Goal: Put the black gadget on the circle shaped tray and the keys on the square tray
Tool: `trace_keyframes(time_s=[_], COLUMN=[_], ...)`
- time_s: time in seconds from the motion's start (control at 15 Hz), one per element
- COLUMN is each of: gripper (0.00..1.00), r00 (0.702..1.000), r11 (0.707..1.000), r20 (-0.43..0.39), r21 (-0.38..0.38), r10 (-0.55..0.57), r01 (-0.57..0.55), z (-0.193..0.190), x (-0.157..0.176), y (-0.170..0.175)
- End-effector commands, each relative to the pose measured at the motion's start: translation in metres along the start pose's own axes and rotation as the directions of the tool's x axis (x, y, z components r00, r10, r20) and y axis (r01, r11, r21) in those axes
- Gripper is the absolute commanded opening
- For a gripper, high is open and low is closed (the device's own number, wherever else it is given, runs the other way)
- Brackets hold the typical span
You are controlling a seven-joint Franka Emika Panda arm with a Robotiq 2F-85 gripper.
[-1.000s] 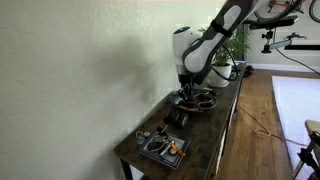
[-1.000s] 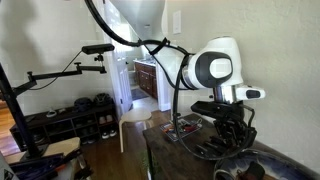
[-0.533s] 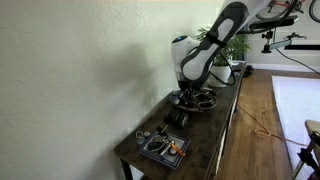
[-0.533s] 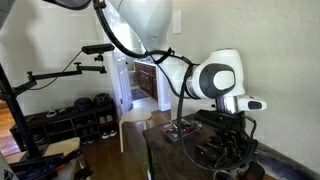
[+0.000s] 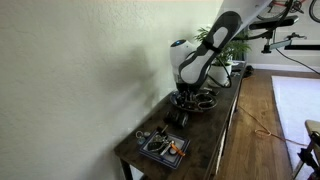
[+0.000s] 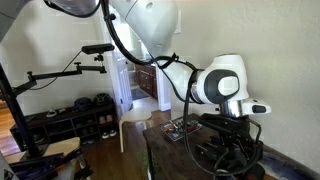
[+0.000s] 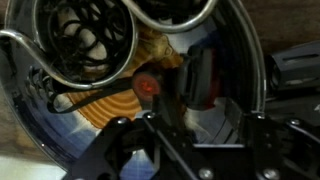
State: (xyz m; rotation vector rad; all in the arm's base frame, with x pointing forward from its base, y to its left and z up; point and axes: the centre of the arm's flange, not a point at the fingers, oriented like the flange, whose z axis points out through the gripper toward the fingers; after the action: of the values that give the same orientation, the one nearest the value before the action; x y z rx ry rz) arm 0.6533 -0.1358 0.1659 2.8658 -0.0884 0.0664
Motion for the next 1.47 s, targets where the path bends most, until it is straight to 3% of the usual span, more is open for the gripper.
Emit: trace_keyframes(time_s=[0.0,0.33,1.0,1.4], gripper=[0.99,1.00,1.00,1.00], r00=[0.999,0.999,0.987,0.959], r11=[1.000,1.000,0.990,0.947], r20=[-0.039,-0.045,-0.122,-0.138], r21=[0.005,0.019,0.086,0.172], r10=[0.008,-0.013,-0.100,-0.249], r01=[-0.008,0.014,0.111,0.271], z=[-0.014,-0.035,-0.092,-0.098], x=[0.001,0.000,0.002,0.009], y=[0.001,-0.007,-0.058,-0.103])
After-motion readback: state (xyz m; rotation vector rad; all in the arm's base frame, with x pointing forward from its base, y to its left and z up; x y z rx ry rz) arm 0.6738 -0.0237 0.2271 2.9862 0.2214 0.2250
